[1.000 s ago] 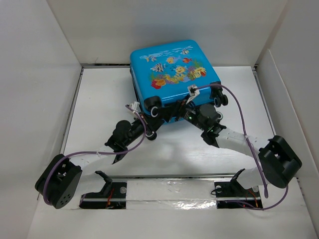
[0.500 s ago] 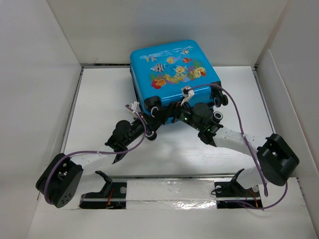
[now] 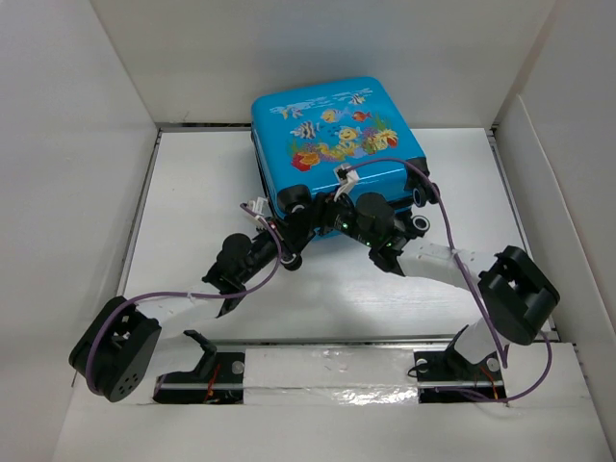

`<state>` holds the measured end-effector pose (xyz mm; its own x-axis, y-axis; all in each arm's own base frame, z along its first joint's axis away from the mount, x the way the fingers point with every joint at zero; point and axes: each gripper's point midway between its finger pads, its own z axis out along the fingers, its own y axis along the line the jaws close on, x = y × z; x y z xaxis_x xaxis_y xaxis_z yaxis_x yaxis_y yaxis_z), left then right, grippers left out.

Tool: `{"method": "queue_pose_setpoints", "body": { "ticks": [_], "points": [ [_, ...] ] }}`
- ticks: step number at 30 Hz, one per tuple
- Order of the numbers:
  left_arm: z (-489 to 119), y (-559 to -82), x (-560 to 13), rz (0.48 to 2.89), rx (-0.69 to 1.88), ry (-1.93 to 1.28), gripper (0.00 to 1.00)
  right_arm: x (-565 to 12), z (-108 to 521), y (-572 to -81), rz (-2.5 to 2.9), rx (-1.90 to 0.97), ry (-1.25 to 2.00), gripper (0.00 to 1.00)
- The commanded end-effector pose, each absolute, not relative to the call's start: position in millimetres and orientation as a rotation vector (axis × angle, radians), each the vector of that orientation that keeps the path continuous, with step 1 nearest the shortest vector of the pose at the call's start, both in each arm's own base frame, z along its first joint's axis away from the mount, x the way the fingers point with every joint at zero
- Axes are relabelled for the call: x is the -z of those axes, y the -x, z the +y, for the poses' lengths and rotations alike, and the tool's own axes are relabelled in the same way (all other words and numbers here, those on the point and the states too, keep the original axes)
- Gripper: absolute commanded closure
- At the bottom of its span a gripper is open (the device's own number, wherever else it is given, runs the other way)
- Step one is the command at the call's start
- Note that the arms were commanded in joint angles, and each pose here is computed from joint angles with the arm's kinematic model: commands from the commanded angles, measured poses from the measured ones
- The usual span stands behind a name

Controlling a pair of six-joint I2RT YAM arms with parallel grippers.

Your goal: Pack the luggage

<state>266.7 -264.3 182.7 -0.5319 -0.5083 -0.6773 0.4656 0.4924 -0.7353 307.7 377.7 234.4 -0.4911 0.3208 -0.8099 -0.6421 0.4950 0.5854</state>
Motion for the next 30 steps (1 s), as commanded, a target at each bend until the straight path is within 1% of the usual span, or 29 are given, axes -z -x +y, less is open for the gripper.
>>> {"method": "queue_pose_setpoints", "body": {
  "ticks": [1, 2, 4, 5, 6, 7, 8, 9, 10, 11, 12, 14, 15, 18, 23, 24, 27, 30],
  "points": [
    [-258.1, -270.4, -206.1, 1.633, 1.216, 0.023, 1.00, -270.9, 373.8, -335.3, 1.593, -1.145, 0.199, 0.36],
    [-256.9, -271.2, -204.7, 1.636, 1.206, 0.027, 1.00, -268.3, 373.2, -336.7, 1.599, -1.136, 0.194, 0.57],
    [-253.8, -270.5, -201.5, 1.647, 1.182, 0.023, 1.00, -261.1, 369.1, -340.7, 1.615, -1.092, 0.186, 0.81],
    [-250.0, -272.8, -199.9, 1.652, 1.152, 0.037, 1.00, -263.1, 369.7, -337.8, 1.610, -1.086, 0.190, 0.96],
    [-244.5, -272.4, -195.6, 1.674, 1.113, 0.042, 1.00, -258.8, 365.7, -339.8, 1.620, -1.048, 0.192, 1.00],
    [-240.0, -272.9, -194.0, 1.680, 1.087, 0.055, 1.00, -259.1, 363.9, -340.2, 1.620, -1.032, 0.198, 1.00],
    [-231.3, -276.3, -192.6, 1.679, 1.041, 0.092, 0.95, -261.2, 362.3, -339.4, 1.613, -1.021, 0.210, 1.00],
    [-223.0, -272.9, -188.9, 1.694, 1.008, 0.109, 0.86, -263.9, 358.3, -339.3, 1.610, -0.998, 0.214, 1.00],
    [-216.3, -273.2, -186.9, 1.697, 0.976, 0.129, 0.83, -264.2, 356.1, -339.5, 1.607, -0.957, 0.218, 1.00],
    [-202.5, -278.3, -183.0, 1.694, 0.899, 0.180, 0.82, -267.8, 354.1, -339.9, 1.600, -0.941, 0.224, 1.00],
    [-196.5, -273.7, -176.0, 1.714, 0.862, 0.191, 0.81, -271.0, 352.0, -339.1, 1.597, -0.931, 0.230, 1.00],
    [-188.1, -274.4, -169.9, 1.723, 0.797, 0.202, 0.82, -274.8, 352.1, -338.3, 1.583, -0.926, 0.249, 1.00],
    [-187.3, -274.6, -165.1, 1.737, 0.783, 0.199, 0.84, -277.4, 352.9, -337.3, 1.574, -0.933, 0.255, 1.00],
    [-193.2, -279.2, -159.7, 1.740, 0.783, 0.175, 0.83, -281.1, 358.0, -335.0, 1.554, -0.964, 0.274, 1.00],
    [-213.9, -285.5, -153.0, 1.757, 0.805, 0.109, 0.77, -284.7, 370.7, -329.5, 1.535, -1.038, 0.344, 1.00],
    [-219.3, -287.9, -153.2, 1.753, 0.790, 0.090, 0.74, -286.0, 373.5, -327.3, 1.527, -1.057, 0.357, 1.00],
    [-236.2, -287.0, -155.8, 1.749, 0.725, 0.066, 0.69, -288.8, 371.7, -328.2, 1.513, -1.074, 0.353, 1.00],
    [-232.7, -296.4, -154.3, 1.739, 0.662, 0.118, 0.62, -291.4, 372.8, -323.8, 1.498, -1.099, 0.364, 1.00]
  ]
}}
